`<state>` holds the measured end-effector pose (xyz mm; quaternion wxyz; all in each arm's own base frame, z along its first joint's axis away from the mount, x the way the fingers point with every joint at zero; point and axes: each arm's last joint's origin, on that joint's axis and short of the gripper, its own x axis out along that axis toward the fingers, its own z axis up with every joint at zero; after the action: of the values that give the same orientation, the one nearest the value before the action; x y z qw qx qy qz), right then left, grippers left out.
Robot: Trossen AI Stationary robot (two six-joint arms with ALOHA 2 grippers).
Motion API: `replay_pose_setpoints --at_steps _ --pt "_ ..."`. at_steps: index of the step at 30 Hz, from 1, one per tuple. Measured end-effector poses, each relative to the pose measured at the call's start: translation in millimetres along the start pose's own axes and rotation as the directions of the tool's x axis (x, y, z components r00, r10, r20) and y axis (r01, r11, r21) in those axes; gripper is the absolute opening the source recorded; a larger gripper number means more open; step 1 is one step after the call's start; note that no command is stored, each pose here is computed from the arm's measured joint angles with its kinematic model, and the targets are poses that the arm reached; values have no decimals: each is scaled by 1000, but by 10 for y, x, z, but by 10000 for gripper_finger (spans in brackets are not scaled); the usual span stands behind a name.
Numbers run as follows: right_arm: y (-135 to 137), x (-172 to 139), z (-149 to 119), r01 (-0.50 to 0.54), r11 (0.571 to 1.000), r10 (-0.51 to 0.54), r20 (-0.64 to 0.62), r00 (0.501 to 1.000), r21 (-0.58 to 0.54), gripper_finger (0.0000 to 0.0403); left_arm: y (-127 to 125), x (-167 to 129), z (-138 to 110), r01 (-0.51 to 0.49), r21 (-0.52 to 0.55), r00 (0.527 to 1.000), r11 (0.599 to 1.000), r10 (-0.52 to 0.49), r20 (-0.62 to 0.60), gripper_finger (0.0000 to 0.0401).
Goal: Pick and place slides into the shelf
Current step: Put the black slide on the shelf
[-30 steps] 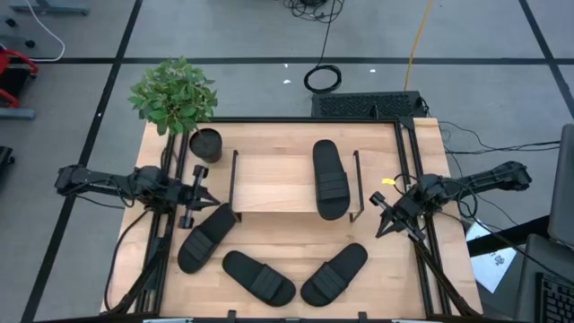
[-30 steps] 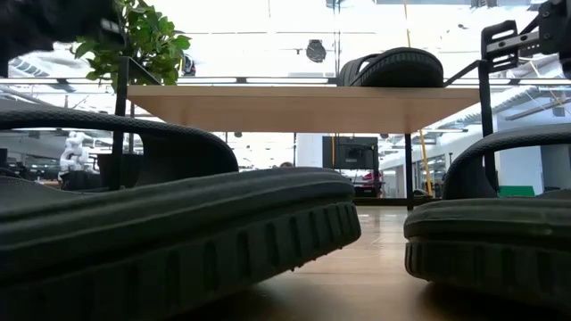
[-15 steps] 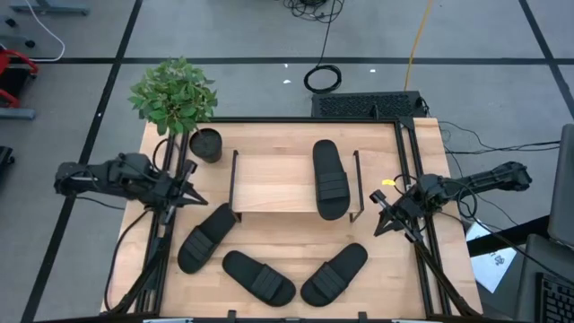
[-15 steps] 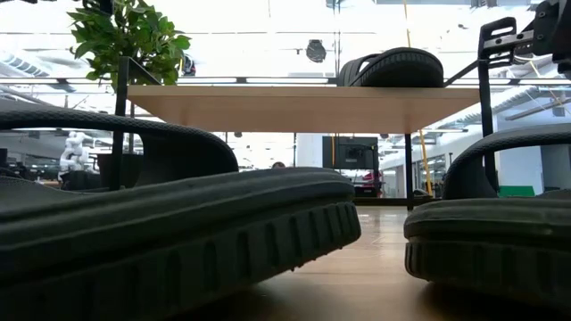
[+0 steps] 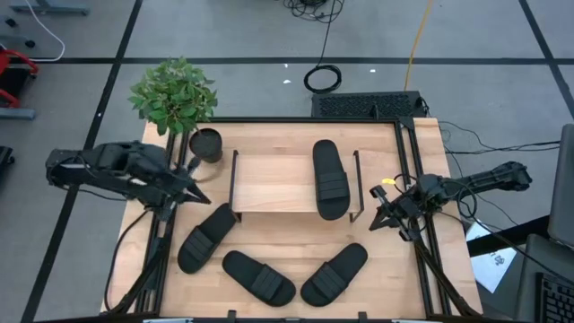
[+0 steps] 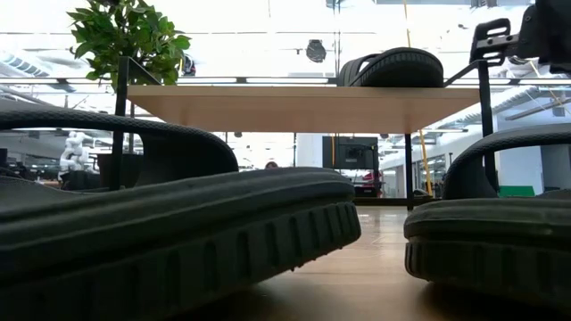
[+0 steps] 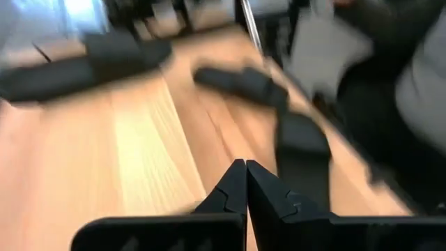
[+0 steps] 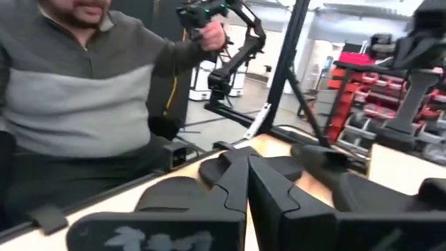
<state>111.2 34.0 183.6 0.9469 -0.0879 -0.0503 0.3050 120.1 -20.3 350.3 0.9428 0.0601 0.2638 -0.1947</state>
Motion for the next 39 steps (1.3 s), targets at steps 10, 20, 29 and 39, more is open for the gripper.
replay_pose_setpoints --at_steps 10,20,29,39 --pt "-16 -1 58 31 999 -30 54 998 -19 0 29 410 -130 334 -75 800 940 -325 -504 8" --pt "-27 0 99 54 991 -42 94 995 -121 0 83 585 -231 190 -173 704 966 -257 -662 8" --pt "-55 1 55 166 979 -159 65 985 -121 0 81 629 -256 235 -119 768 965 -259 -586 77" --pt "-56 -1 68 168 978 -159 80 984 -120 0 56 851 -711 206 -338 721 918 -376 -581 215"
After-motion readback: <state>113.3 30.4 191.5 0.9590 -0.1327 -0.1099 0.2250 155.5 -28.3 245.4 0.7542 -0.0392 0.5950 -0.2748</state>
